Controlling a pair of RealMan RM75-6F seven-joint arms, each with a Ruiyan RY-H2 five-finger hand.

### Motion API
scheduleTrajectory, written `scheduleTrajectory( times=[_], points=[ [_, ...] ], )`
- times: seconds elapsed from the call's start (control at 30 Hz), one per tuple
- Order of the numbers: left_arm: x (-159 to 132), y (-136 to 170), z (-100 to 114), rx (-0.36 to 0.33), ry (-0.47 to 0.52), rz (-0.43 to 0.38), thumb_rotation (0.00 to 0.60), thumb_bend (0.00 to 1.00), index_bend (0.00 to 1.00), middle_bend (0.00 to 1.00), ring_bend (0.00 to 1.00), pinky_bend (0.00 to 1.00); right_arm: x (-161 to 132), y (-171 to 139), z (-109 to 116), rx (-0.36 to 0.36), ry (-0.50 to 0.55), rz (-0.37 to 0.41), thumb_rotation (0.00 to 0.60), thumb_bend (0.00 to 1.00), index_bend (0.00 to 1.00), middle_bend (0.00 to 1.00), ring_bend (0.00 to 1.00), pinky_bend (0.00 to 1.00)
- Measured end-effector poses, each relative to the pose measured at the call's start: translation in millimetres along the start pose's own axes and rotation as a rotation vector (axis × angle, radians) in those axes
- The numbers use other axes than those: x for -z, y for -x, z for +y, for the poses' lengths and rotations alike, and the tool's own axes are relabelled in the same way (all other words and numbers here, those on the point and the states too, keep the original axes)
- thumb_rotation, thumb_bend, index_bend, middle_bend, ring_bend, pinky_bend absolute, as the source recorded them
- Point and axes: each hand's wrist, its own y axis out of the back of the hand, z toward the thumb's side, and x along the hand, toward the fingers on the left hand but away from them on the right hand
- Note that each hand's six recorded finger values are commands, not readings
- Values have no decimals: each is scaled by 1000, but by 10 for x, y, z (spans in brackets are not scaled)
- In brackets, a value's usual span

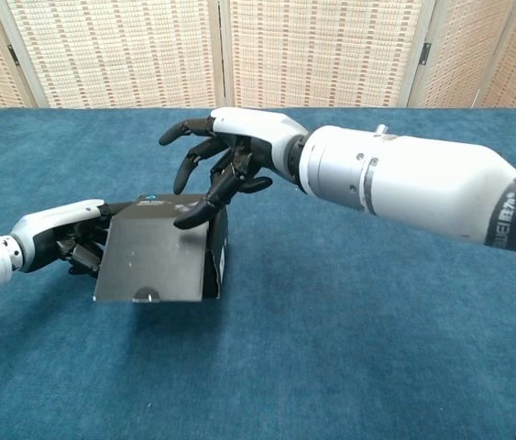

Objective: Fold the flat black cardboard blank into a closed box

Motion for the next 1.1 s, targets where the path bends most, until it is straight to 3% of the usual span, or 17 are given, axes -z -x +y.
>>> scheduleTrajectory(
  times=[0.23,0.4,0.8,1.1],
  points=[
    [1,25,-25,3,-24,27,600,228,126,244,624,919,-32,-41,-53,16,-134,34,600,0,152,359,687,1000],
    [-19,65,-6,-3,-71,35,600,213,1,144,624,921,-31,-12,-113,27,-176,35,600,0,152,359,687,1000],
    [-45,282,125,-8,-222,69,600,187,0,40,619,924,12,41,-286,77,-294,9,600,0,153,360,689,1000],
    [-65,490,497,-83,-395,113,600,185,0,0,603,923,21,6,-407,105,-429,37,600,0,202,377,690,1000]
  ],
)
